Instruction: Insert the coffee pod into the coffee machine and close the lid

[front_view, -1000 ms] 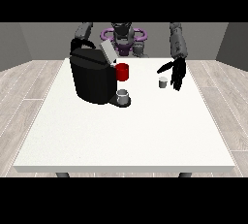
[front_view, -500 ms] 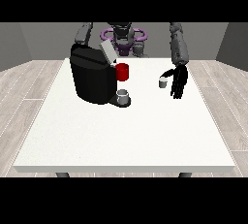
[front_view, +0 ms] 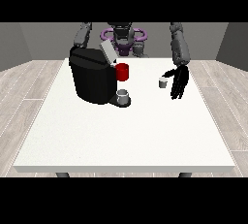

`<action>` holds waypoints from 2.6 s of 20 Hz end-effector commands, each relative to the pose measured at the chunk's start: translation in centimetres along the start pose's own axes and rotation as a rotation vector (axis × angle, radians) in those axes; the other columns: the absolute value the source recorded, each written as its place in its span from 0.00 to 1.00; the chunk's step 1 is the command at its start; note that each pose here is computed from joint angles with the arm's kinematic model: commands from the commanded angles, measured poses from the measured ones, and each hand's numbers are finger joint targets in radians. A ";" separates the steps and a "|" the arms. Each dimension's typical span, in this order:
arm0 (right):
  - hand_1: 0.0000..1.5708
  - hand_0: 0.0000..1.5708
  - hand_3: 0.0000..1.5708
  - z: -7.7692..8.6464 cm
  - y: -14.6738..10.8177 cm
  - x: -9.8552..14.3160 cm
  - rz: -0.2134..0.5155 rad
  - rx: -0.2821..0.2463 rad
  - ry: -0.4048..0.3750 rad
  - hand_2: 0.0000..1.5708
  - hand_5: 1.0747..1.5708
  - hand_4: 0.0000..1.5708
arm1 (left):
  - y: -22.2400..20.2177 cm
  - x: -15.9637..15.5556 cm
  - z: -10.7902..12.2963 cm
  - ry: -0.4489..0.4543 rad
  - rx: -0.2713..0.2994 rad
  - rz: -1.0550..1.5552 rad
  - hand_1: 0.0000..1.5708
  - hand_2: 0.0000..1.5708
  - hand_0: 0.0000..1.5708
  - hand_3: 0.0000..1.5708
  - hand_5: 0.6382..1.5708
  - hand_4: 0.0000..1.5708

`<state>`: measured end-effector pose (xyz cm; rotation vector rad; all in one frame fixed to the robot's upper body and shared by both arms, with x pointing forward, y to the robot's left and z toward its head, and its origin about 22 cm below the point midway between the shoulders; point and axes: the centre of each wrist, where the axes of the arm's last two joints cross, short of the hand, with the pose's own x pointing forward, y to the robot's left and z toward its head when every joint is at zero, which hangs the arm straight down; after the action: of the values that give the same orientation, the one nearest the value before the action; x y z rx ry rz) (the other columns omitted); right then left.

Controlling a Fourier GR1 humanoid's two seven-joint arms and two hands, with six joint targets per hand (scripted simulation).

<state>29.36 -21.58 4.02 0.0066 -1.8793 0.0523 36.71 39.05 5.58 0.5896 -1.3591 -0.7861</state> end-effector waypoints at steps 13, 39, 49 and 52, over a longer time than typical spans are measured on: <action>0.00 0.00 0.00 -0.5 0.0 -1.9 -0.007 -0.024 0.056 0.00 1.00 0.25 | -3.2 2.0 -1.9 -0.038 -0.039 -0.126 0.77 0.78 0.77 0.69 1.00 0.00; 0.00 0.00 0.00 3.1 -2.7 -7.2 -0.027 -0.120 0.218 0.00 1.00 0.19 | -7.9 4.6 -3.5 -0.152 -0.089 -0.007 0.93 0.91 0.93 0.86 1.00 0.36; 0.00 0.00 0.00 2.2 -3.5 -8.1 0.006 -0.097 0.289 0.00 1.00 0.15 | -5.4 10.4 -5.6 -0.195 -0.091 -0.003 0.80 0.83 0.80 0.80 1.00 0.37; 0.00 0.00 0.00 3.5 -4.7 -8.7 0.023 -0.116 0.329 0.00 1.00 0.16 | -10.5 11.7 -5.1 -0.178 -0.187 0.004 0.80 0.83 0.80 0.80 1.00 0.37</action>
<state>28.88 -25.27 -4.91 -0.0745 -1.5781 -0.0371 41.12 26.68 5.50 0.4236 -1.4469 -0.9488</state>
